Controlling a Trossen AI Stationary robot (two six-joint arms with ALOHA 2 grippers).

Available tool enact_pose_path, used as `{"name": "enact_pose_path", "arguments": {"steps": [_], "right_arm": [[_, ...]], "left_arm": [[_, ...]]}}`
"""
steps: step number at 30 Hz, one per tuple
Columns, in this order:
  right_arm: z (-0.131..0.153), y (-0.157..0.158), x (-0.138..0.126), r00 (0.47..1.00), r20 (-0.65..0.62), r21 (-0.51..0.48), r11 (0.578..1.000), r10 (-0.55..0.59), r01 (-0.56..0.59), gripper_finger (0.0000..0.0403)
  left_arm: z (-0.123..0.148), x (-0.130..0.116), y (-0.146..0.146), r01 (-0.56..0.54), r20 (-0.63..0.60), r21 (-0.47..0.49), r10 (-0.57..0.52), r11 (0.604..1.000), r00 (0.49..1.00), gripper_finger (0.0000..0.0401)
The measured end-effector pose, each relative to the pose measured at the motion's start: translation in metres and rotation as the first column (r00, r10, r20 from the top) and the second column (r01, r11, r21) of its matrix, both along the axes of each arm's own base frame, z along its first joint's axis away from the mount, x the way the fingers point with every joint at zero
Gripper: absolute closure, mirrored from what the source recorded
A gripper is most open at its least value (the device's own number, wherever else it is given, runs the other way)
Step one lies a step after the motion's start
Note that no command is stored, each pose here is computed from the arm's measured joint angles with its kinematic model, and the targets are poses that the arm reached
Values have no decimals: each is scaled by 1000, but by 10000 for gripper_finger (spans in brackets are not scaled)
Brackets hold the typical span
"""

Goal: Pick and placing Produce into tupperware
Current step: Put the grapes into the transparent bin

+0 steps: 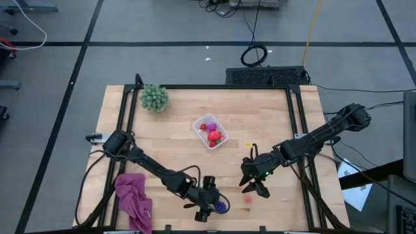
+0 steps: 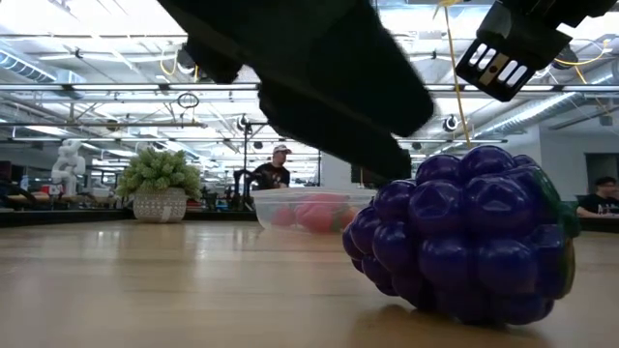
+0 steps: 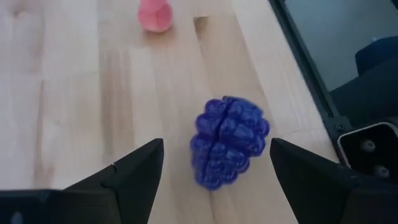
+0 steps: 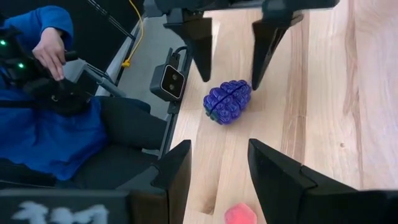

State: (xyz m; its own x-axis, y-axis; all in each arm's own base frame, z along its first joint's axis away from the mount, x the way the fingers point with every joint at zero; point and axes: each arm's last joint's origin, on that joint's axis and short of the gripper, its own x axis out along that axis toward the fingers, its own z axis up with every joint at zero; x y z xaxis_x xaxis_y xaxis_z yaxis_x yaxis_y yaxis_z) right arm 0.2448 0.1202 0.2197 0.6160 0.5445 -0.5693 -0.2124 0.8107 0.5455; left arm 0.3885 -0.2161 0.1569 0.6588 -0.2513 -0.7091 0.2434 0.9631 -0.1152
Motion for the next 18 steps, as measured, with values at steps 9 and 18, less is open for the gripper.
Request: {"name": "enact_pose_path", "arguments": {"steps": [9, 18], "right_arm": [[0, 0, 0, 1000, 3, -1, 1000, 1, -1, 252], [0, 0, 0, 1000, 2, -2, 1000, 1, -1, 252]], "left_arm": [[-20, 8, -1, 15, -14, -38, -16, 999, 1000, 105], [-22, 9, 2, 29, -15, -26, -29, 999, 999, 105]]}}
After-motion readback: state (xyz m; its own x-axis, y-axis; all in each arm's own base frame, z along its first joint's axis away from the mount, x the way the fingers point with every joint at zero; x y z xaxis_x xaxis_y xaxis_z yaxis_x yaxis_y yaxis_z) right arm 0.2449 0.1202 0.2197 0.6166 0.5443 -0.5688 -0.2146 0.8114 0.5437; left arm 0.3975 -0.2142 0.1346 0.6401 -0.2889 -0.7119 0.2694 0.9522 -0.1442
